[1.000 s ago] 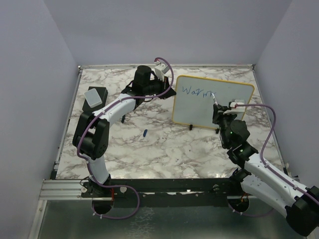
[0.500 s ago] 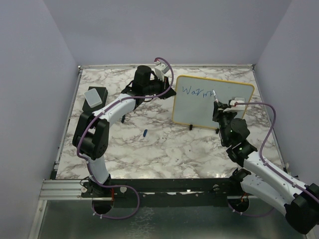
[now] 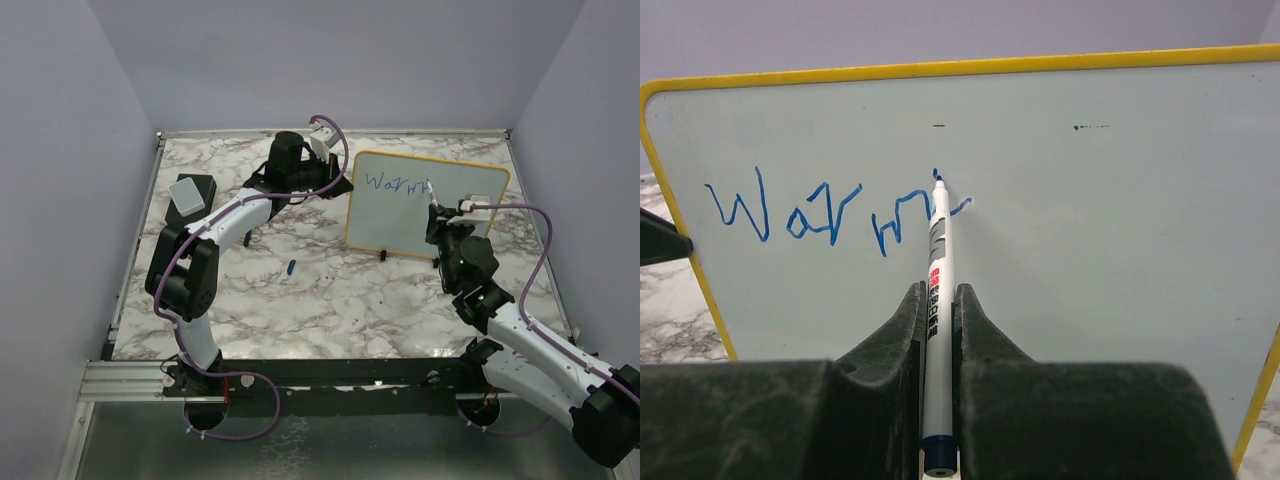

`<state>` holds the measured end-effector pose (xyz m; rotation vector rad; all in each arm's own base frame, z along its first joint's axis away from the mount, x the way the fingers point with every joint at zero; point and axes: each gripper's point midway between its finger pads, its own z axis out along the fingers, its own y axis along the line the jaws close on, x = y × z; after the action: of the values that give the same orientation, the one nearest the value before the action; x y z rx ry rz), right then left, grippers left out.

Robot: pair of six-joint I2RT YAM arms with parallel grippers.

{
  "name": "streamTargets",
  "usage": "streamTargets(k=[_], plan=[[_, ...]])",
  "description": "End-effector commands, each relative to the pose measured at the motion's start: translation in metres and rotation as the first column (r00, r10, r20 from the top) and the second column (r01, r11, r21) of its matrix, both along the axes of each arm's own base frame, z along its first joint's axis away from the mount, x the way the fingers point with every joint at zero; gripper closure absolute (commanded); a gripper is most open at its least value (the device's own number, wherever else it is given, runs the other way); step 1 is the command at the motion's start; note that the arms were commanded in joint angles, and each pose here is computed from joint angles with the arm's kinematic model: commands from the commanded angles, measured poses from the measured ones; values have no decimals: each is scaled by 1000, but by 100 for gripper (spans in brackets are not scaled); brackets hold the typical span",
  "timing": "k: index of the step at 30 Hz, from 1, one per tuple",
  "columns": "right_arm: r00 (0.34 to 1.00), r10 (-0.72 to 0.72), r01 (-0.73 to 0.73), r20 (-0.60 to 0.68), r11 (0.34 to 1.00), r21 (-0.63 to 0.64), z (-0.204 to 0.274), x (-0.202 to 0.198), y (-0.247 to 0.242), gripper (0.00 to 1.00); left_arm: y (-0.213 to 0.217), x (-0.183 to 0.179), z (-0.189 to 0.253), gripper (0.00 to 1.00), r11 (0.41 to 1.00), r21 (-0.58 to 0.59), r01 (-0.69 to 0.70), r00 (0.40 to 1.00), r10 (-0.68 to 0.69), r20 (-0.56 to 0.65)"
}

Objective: Write a sentence on the whiteboard

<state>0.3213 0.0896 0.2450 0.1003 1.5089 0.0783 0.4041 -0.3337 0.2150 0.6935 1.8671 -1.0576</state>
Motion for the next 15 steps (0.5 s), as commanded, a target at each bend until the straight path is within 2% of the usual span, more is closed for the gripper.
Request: streamTargets(k=[1, 15], plan=[[999, -44, 44, -27, 999, 19, -7, -2, -9, 99, -1, -7, 32, 95, 999, -34, 31, 997, -29, 72], [995, -26, 30, -97, 999, 40, -33, -11, -9, 99, -2, -8, 34, 95, 999, -36, 33, 997, -30, 76]])
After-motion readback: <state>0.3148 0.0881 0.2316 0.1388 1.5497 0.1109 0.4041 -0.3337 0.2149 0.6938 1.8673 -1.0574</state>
